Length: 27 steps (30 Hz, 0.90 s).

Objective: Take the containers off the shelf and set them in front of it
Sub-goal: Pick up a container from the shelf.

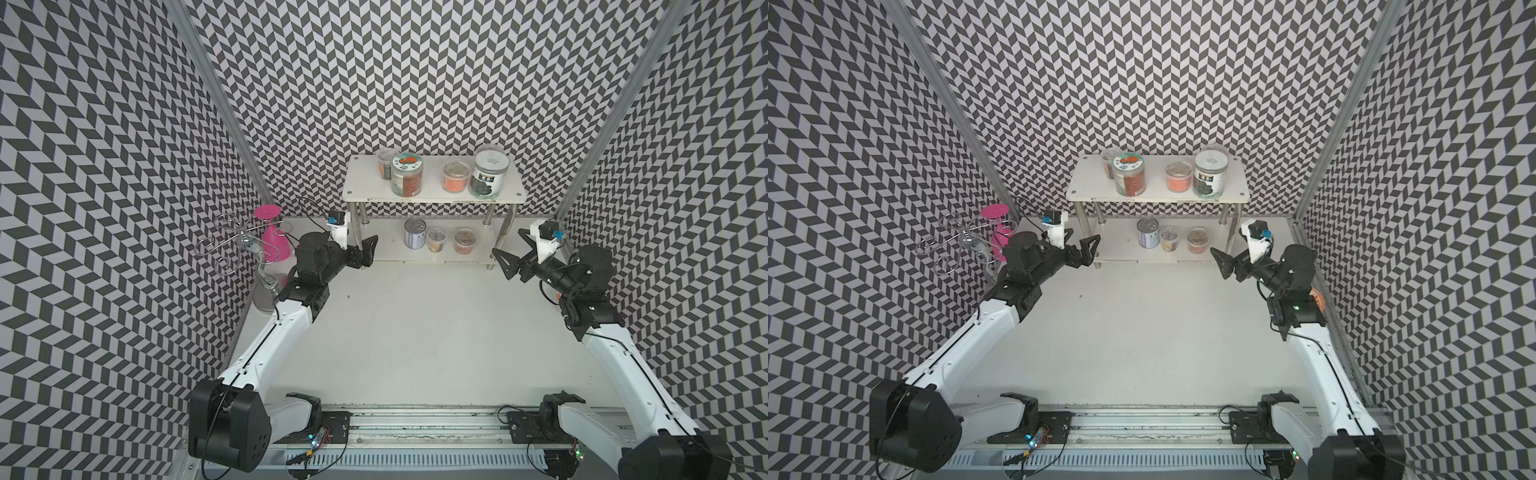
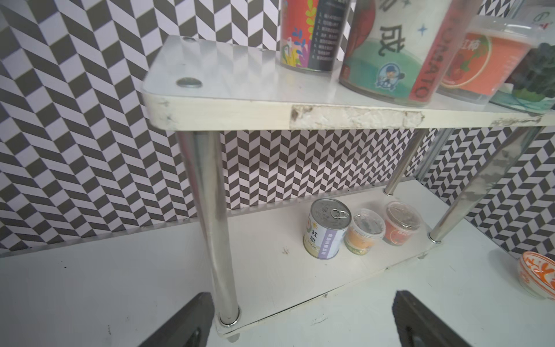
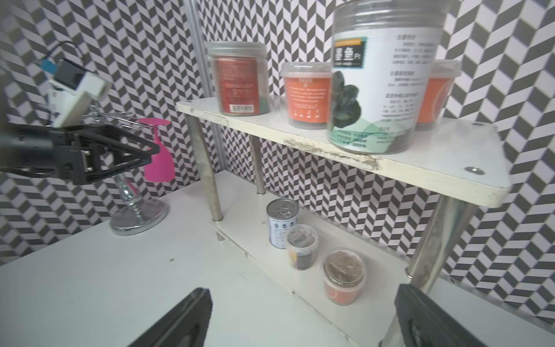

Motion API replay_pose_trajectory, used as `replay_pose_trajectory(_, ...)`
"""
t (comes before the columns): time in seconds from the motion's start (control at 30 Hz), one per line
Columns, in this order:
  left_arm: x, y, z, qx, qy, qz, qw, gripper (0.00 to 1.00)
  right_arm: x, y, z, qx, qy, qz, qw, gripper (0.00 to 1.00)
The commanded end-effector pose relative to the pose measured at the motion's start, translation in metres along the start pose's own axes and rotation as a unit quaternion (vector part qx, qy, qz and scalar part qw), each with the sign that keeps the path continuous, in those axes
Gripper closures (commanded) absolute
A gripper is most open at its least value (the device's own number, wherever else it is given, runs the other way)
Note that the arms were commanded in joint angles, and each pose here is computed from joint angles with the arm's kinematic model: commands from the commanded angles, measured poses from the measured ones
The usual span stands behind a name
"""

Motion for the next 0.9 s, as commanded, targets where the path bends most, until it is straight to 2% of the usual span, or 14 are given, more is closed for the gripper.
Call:
replay_pose_trajectory(0.0,-0.005,-0.025,-0.017,-0.002,0.008,-0.01,1.0,0.02,-0.001,-0.011,0.021,0.033,-0.065,0.003,0.997,0.0)
replay_pose_trajectory(0.17,0.004,-0.057,-0.048,0.01,0.045,-0.011,0.999,0.01,0.005,-0.026,0.044,0.042,-0.104,0.009,0.994,0.0)
replay_pose_trajectory(0.3,0.023,-0.072,-0.067,0.02,0.054,-0.009,0.998,0.0,0.011,-0.035,0.062,0.06,-0.12,0.017,0.991,0.0)
replay_pose_trajectory(0.57,0.059,-0.107,-0.1,0.036,0.018,-0.019,0.999,0.0,0.023,-0.048,0.084,0.072,-0.146,0.039,0.986,0.0)
replay_pose_trajectory(0.87,0.094,-0.117,-0.116,0.041,0.005,-0.02,0.999,0.0,0.023,-0.06,0.079,0.059,-0.121,0.038,0.99,0.0)
Point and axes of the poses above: each gripper's point midway between its finger pads, its own x axis out along the fingers, its own z axis along the line the jaws close on, y = z × x, the point moved 6 cm from there along -x, back along the fingers, and after that the axes turned 13 degrees about -x, right-handed, at the moved point
